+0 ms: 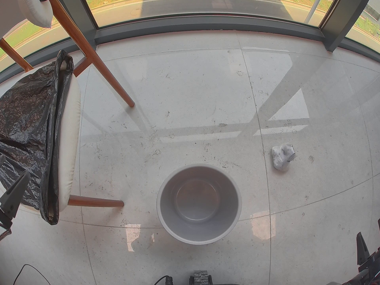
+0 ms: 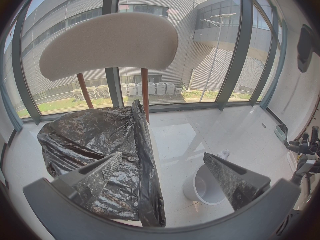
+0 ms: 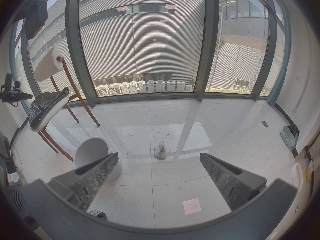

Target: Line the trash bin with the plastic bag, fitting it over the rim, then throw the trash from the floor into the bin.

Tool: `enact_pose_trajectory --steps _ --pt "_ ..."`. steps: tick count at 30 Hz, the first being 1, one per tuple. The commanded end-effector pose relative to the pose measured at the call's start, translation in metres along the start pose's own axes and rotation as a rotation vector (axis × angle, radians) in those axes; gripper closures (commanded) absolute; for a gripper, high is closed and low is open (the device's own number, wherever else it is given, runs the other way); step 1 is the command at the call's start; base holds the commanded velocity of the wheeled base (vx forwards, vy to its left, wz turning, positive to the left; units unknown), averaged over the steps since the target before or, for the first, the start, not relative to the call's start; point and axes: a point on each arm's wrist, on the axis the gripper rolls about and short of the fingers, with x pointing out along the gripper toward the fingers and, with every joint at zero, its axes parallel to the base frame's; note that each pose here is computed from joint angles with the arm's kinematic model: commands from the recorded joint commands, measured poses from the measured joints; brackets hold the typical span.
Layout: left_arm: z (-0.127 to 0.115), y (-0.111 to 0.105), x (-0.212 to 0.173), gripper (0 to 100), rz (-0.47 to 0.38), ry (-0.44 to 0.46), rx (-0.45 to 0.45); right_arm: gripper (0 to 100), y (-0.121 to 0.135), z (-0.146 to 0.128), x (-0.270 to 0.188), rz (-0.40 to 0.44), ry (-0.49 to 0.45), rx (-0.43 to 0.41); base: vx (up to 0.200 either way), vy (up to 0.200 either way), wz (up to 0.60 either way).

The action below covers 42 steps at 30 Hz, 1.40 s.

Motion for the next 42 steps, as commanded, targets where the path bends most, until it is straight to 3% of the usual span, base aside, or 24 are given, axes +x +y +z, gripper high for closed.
enact_pose_trajectory --steps 1,20,25,28,42 --pt "0.001 0.006 0.034 0 -0.016 0.080 -0.013 0 0.000 -0.005 0.000 0.000 0.001 0.000 0.000 0.000 0.00" --pt "0.021 0.022 0.114 0 -0.008 0.142 -0.014 0 0.000 -0.005 0.000 0.000 0.001 0.000 0.000 0.000 0.00" --pt "0.019 0.029 0.131 0 0.089 0.176 0.038 0 0.000 -0.005 0.000 0.000 0.001 0.000 0.000 0.000 0.00" --pt "0.022 0.029 0.137 0 0.105 0.178 0.065 0 0.000 -0.005 0.000 0.000 0.001 0.000 0.000 0.000 0.00" --pt "0.005 0.035 0.168 0 0.103 0.272 0.046 0 0.000 -0.005 0.000 0.000 0.001 0.000 0.000 0.000 0.00"
